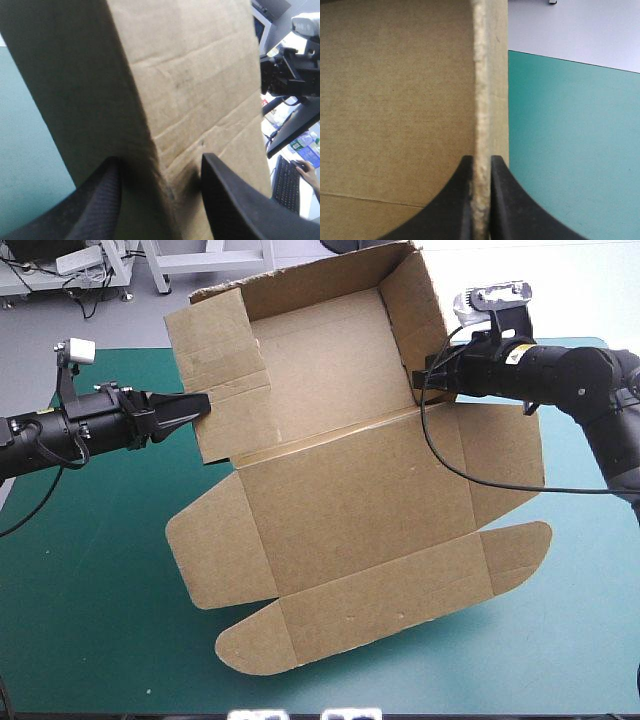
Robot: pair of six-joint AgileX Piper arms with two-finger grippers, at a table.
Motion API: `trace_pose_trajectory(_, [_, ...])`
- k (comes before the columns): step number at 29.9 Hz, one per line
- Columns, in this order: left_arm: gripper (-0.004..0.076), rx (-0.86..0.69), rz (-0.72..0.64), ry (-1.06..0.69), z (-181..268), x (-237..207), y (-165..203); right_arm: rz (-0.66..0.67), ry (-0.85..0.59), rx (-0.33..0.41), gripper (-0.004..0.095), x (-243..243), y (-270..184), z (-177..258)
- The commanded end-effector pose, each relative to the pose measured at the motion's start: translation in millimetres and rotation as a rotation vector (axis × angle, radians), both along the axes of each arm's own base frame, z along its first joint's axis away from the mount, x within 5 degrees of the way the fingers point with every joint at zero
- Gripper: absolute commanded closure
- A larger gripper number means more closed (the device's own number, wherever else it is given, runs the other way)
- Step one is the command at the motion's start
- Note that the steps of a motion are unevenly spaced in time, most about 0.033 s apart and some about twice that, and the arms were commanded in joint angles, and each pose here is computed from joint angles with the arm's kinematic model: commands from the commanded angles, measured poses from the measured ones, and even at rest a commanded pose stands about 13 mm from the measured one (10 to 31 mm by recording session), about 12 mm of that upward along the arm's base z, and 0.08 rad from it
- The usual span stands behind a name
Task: Fold the box
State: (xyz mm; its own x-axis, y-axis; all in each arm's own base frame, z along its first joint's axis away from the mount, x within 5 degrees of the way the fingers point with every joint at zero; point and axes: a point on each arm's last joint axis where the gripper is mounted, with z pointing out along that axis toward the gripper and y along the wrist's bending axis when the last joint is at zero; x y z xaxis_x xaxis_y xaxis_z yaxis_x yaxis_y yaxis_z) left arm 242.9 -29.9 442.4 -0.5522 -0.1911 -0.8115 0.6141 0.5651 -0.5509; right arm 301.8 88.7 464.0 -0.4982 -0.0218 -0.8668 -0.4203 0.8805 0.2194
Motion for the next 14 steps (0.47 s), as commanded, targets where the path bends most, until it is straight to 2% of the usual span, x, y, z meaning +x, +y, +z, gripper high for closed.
trace_pose_trajectory(1, [0.0364, -0.043, 0.036, -0.073, 18.5, -6.9, -2.2, 0.008, -0.118, 0.096, 0.0906, -14.4, 6.1, 28.1])
trace_pose_trajectory(10, [0.0368, -0.041, 0.076, -0.053, 17.4, -4.3, 0.0, 0.053, -0.142, 0.101, 0.0906, -25.4, 40.9, 30.1])
trace_pose_trajectory(14, [0.0399, -0.007, 0.130, -0.037, 14.1, -0.8, 3.7, 0.081, -0.138, 0.107, 0.0906, -32.1, 55.3, 30.1])
